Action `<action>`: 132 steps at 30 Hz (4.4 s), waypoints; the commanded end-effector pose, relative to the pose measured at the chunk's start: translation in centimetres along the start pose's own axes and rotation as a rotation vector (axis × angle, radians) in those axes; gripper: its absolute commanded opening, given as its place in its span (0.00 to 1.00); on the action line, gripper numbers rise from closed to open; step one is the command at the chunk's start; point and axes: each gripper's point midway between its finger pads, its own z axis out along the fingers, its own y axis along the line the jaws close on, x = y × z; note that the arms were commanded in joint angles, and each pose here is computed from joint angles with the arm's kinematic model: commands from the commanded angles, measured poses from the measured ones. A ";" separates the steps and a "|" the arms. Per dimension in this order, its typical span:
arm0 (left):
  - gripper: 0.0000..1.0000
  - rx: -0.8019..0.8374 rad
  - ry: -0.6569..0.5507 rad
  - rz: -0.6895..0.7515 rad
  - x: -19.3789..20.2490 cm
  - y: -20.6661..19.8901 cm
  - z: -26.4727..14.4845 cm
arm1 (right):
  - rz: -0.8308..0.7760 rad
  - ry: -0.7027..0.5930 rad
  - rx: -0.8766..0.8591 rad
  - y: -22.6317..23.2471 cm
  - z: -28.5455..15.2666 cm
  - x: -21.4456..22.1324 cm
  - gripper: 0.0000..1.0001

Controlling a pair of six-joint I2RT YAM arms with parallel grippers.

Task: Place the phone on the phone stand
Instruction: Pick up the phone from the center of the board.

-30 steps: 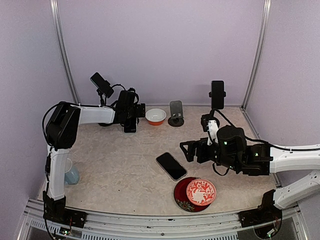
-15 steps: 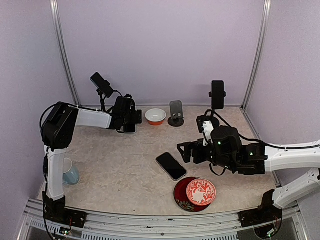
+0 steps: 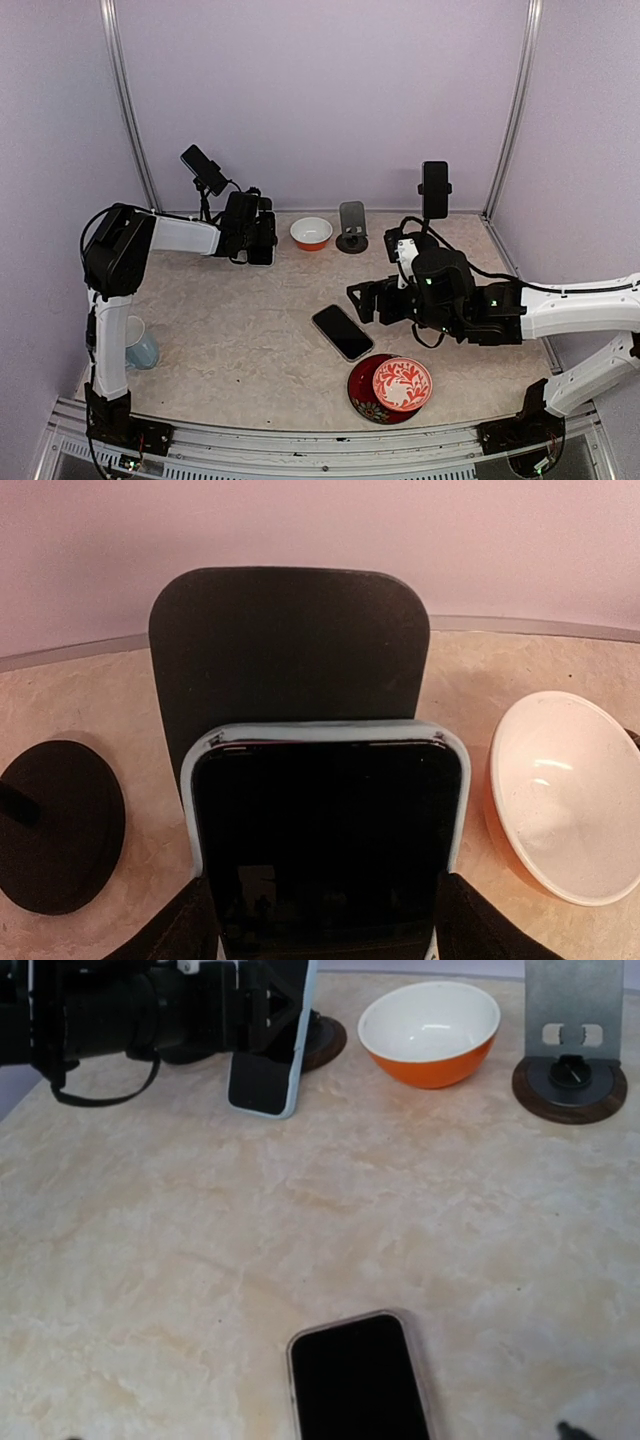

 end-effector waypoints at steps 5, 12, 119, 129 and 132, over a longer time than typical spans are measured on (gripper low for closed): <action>0.68 0.026 -0.033 0.012 -1.7 -0.5 -0.4 | 0.014 -0.020 -0.014 0.4 0.1 -1.1 1.00; 0.63 0.032 -0.098 0.004 -4.7 -0.3 -3.2 | 0.026 -0.026 -0.013 0.1 -0.3 -1.1 1.00; 0.63 0.066 0.084 0.012 -0.3 -1.5 -3.4 | 0.039 -0.054 -0.033 -0.6 -1.5 -0.7 1.00; 0.64 0.057 -0.146 0.006 -9.6 -1.5 -8.9 | 0.048 -0.054 -0.042 -0.5 -1.4 -0.6 1.00; 0.65 0.023 -0.196 0.019 -10.9 -1.1 -8.8 | 0.046 -0.051 -0.040 -0.5 -1.4 -0.5 1.00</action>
